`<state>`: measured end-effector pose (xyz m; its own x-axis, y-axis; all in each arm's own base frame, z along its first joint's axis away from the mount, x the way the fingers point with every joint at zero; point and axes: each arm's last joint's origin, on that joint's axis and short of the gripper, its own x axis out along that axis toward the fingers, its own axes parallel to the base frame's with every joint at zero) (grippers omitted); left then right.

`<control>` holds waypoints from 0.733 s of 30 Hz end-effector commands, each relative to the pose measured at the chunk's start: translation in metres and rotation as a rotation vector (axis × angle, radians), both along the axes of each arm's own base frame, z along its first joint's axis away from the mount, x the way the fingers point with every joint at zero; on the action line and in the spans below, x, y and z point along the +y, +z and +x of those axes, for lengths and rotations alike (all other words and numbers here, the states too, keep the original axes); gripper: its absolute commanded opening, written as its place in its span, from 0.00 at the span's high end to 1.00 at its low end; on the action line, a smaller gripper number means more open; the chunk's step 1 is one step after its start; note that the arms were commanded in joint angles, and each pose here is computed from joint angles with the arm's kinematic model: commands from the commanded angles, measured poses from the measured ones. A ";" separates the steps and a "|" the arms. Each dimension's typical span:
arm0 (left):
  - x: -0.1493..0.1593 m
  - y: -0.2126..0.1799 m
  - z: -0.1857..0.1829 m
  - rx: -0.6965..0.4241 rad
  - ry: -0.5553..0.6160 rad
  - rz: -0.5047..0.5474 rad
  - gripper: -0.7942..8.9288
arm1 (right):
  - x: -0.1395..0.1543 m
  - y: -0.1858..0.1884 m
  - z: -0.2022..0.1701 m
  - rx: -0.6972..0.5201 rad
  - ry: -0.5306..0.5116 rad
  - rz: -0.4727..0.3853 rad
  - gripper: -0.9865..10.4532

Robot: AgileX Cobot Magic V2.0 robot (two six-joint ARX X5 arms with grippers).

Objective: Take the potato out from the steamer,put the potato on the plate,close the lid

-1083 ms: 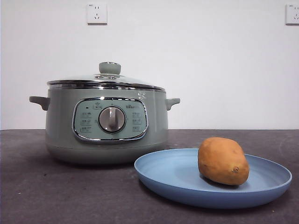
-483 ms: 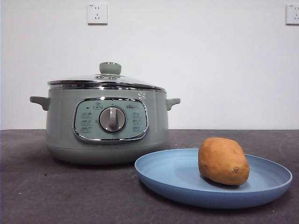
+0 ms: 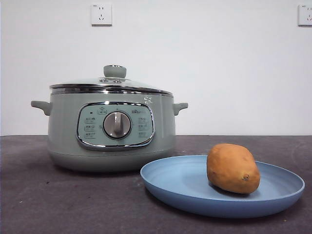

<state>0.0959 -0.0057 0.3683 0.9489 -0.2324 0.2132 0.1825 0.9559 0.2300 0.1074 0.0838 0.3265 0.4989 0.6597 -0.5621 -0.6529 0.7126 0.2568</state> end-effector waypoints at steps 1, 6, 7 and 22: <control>0.002 -0.044 0.002 0.050 0.043 -0.028 0.92 | 0.000 0.001 0.000 -0.004 -0.004 0.006 0.91; 0.004 -0.106 0.001 0.138 0.110 -0.090 0.92 | 0.000 0.001 0.000 -0.004 -0.005 0.006 0.91; 0.004 -0.118 0.001 0.156 0.118 -0.105 0.92 | 0.000 0.001 0.000 -0.004 -0.004 0.006 0.91; 0.005 -0.204 0.001 0.270 0.135 -0.178 0.92 | 0.000 0.001 0.000 -0.003 -0.005 0.006 0.91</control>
<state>0.0963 -0.0013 0.1683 0.9961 -0.0876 -0.0119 0.0880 0.9956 0.0309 0.1073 0.0838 0.3265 0.4991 0.6598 -0.5618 -0.6527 0.7126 0.2571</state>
